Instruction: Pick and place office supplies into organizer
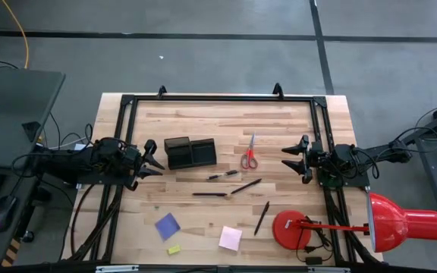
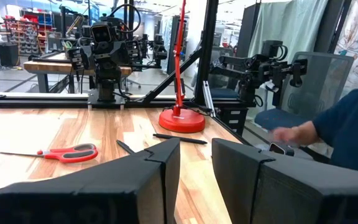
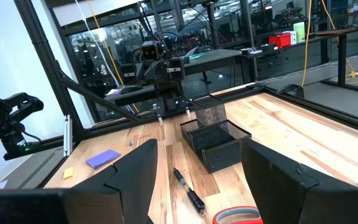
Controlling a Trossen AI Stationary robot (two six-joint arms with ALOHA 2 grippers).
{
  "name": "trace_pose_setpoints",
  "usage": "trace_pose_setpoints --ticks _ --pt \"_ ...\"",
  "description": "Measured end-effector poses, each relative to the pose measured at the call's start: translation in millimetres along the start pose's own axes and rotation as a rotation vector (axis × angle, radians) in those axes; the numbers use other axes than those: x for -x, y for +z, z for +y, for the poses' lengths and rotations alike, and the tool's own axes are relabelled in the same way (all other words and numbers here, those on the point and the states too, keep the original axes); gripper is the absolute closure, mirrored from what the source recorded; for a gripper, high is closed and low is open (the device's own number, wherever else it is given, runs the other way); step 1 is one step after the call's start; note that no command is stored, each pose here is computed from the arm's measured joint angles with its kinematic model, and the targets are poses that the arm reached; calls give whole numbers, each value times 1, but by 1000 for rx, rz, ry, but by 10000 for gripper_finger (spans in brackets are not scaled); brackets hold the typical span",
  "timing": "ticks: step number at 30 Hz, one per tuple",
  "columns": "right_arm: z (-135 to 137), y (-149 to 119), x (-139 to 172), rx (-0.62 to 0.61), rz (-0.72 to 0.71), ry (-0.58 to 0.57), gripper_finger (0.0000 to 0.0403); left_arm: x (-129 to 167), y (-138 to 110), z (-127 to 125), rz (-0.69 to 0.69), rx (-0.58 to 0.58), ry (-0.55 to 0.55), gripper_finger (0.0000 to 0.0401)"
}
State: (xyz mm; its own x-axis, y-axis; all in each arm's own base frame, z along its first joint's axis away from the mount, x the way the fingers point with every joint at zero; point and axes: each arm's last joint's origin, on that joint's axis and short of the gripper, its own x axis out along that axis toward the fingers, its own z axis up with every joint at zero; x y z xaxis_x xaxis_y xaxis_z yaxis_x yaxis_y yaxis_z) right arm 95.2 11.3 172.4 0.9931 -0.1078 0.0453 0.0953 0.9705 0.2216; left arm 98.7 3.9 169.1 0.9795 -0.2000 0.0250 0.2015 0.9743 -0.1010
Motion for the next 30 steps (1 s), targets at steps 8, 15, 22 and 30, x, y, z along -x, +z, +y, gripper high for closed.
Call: trace_pose_setpoints --ticks 8,15,22,30 --pt "0 0 0 0 0 0 178 0 0 0 0 0 0 318" --pt "0 0 0 0 0 0 178 0 0 0 0 0 0 318" --pt "0 0 0 0 0 0 180 0 2 0 -17 -33 15 318" --pt "-1 1 0 28 -17 -25 181 0 8 0 -82 -88 13 318"
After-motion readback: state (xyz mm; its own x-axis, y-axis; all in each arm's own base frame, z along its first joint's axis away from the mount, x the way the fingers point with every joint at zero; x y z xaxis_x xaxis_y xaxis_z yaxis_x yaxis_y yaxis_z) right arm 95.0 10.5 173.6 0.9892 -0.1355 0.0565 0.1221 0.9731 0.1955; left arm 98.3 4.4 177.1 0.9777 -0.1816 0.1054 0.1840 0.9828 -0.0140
